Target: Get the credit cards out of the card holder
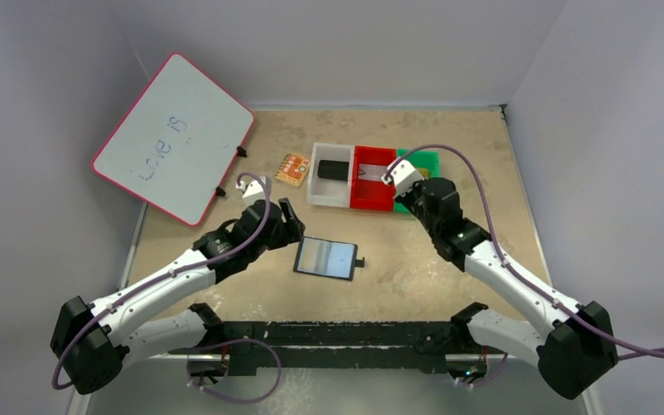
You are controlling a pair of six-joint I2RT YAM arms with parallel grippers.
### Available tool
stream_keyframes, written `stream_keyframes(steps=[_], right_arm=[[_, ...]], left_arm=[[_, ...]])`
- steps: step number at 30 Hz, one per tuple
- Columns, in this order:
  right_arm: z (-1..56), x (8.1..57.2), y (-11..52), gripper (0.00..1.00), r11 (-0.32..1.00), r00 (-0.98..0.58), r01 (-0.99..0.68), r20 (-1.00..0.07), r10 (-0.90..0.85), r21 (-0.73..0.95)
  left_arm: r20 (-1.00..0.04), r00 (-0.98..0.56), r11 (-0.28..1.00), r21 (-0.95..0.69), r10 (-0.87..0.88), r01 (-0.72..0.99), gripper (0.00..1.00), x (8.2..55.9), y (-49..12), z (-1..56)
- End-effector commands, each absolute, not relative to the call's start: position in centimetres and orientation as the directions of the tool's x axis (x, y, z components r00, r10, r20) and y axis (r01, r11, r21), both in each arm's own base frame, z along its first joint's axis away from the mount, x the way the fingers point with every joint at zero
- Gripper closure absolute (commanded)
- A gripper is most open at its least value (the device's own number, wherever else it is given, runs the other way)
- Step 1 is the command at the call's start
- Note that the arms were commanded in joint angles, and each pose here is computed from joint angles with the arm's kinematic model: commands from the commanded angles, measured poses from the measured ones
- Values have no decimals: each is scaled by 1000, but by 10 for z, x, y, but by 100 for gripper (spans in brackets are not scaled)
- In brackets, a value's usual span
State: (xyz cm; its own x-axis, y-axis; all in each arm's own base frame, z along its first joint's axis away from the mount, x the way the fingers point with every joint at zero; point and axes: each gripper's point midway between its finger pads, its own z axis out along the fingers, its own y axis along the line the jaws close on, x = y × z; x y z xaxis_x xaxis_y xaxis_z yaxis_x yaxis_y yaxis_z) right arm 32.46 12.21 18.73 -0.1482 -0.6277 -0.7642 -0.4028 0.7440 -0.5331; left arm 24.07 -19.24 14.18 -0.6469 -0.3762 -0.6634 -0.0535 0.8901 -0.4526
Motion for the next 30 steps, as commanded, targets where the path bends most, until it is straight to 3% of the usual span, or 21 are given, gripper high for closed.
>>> stream_keyframes(steps=[1,7,8,30], right_arm=[[215,351,98,100,701,-112,-368,-719,-685,-611],[205,368,87,100,647,-87,-465,-696,-712,-604],[190,372,88,100,586,-80,-539,-655,-751,-606],[139,437,73,100,412,-68,-649,-490,-869,-640]], left_arm=[[-680,-613,880,-472,-401,-53,36,244,-190,156],[-680,-612,877,-478,-404,-48,36,242,-189,158],[-681,-613,878,-476,-400,-45,36,241,-189,159],[-722,-606,913,-407,-335,-19,33,234,-172,169]])
